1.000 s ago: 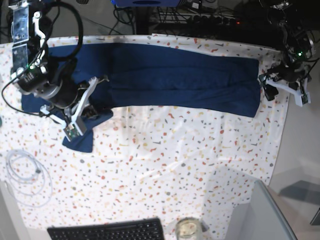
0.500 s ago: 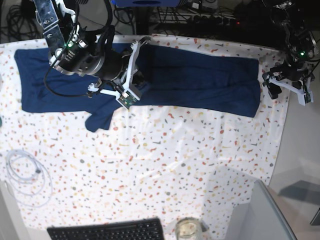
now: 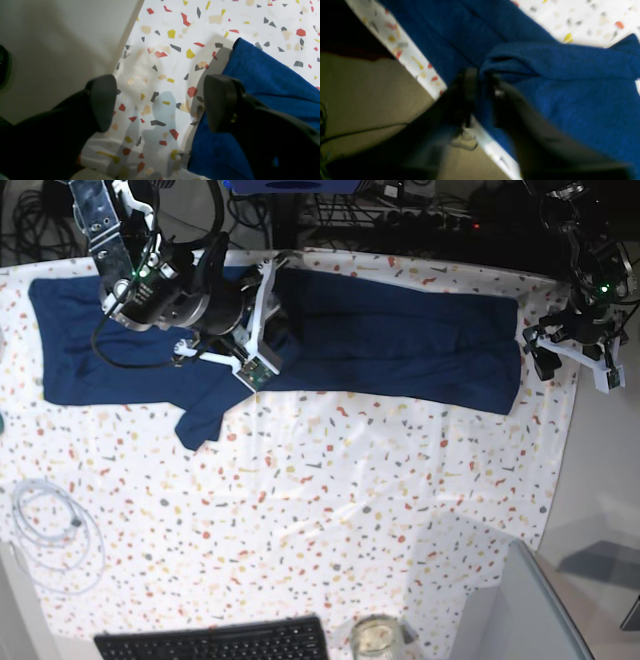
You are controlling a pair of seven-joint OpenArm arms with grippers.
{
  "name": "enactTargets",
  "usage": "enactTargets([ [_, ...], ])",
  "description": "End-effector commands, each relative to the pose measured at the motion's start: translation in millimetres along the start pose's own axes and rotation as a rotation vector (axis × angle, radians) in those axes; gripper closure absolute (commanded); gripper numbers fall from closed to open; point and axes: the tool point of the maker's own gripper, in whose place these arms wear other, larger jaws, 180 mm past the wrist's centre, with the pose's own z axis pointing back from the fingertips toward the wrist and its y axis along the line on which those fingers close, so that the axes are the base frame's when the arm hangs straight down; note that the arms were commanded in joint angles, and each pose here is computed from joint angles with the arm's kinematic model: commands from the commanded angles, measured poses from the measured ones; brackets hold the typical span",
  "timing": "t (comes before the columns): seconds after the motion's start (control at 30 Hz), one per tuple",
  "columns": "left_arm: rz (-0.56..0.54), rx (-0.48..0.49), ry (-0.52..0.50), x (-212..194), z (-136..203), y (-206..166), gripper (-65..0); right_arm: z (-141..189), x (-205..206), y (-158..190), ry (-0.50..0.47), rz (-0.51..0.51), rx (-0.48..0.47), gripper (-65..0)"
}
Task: Layout the t-shirt on the table in an organized manner, then fold the t-shirt properly
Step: 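Grasp the hanging sleeve with the right gripper and lift it onto the shirt, then drag the sleeve across the folded shirt toward the left gripper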
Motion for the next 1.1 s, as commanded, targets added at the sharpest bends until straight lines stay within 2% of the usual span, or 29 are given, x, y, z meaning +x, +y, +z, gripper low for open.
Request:
enactTargets([
  [0.0, -0.008, 0.003, -0.049, 16, 2, 4, -51.2, 7, 26, -9, -0.072, 0.025, -0.020, -28.8],
  [0.03, -0.006, 0.004, -0.054, 17, 3, 4, -51.0, 9, 32, -15, -0.081, 0.031, -0.034, -33.2],
  [0.07, 0.004, 0.017, -0.061, 18, 6, 11, -51.0, 11, 43, -26, -0.105, 0.039, -0.061, -34.7],
  [0.17, 0.045, 0.077, -0.107, 28, 19, 32, -50.7, 26, 73, -88, -0.185, -0.027, -0.191, -34.7],
  [0.23, 0.083, 0.121, -0.118, 24, 28, 48, -46.2, 27, 89, -127, -0.212, -0.100, -0.248, -34.7],
  [0.3, 0.107, 0.170, -0.116, 18, 37, 67, -35.2, 17, 88, -164, -0.184, -0.187, -0.275, -34.7],
  [0.43, 0.154, 0.260, -0.105, 4, 55, 103, 0.0, -13, 75, -204, -0.089, -0.316, -0.267, -34.7],
  [0.57, 0.197, 0.318, -0.056, -21, 63, 129, 0.0, -30, 62, -229, -0.139, -0.454, -0.334, -34.7],
  [0.7, 0.218, 0.341, -0.013, -42, 67, 140, 0.0, -41, 44, -233, -0.114, -0.500, -0.346, -34.7],
  [0.97, 0.220, 0.338, -0.009, -43, 66, 138, 0.0, -51, 24, -231, -0.064, -0.533, -0.338, -34.1],
  [1.0, 0.221, 0.337, -0.012, -42, 65, 138, 0.0, -51, 23, -230, -0.062, -0.534, -0.338, -30.8],
  [1.07, 0.223, 0.336, -0.011, -43, 65, 137, 0.0, -50, 25, -229, -0.067, -0.526, -0.332, -15.9],
])
